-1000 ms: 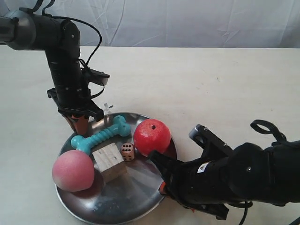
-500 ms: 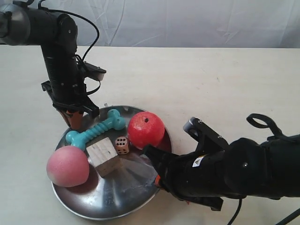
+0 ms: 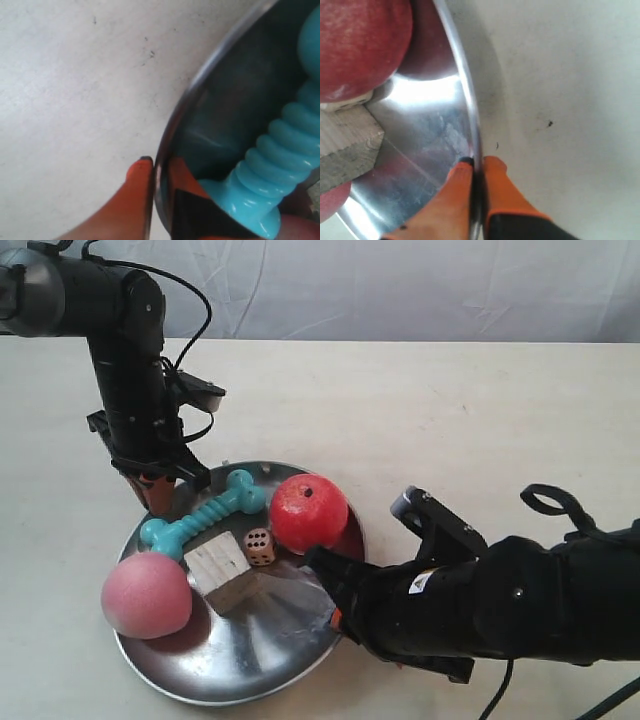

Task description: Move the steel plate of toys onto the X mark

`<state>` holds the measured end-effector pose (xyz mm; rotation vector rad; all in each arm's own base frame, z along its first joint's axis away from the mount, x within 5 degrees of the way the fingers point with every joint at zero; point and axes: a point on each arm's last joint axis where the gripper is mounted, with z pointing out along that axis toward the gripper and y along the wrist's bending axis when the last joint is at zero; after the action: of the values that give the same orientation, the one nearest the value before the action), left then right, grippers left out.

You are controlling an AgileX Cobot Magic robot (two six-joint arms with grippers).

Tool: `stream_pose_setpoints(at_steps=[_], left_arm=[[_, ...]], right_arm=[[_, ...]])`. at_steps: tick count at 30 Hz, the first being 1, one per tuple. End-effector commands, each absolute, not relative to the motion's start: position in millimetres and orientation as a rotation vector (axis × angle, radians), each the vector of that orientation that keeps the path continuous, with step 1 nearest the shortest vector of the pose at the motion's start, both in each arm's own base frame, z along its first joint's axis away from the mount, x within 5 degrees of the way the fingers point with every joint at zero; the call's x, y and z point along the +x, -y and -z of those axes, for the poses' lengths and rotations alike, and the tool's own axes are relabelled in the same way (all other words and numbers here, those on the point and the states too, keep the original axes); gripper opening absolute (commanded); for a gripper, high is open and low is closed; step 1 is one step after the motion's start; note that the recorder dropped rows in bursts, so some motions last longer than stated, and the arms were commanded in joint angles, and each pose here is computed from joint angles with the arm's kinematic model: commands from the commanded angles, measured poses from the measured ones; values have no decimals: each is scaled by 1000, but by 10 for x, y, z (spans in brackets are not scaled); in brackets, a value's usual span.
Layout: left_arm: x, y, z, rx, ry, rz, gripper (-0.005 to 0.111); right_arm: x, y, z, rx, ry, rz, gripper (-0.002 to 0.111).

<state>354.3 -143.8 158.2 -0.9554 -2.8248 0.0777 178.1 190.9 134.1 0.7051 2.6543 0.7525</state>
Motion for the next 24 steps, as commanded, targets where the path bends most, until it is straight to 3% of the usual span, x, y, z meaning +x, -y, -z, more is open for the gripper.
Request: stream_pose_setpoints(at_steps=[1,24], left_arm=[[3515,1515,-1681,-915,2849,-152,0],[3624,1535,-1806,-949,2901,-124,0]], right_arm=[[1824,-1936,-1368,676,-2628,-759,-1],[2151,-1961,-1428,682,-2641,-769,-1]])
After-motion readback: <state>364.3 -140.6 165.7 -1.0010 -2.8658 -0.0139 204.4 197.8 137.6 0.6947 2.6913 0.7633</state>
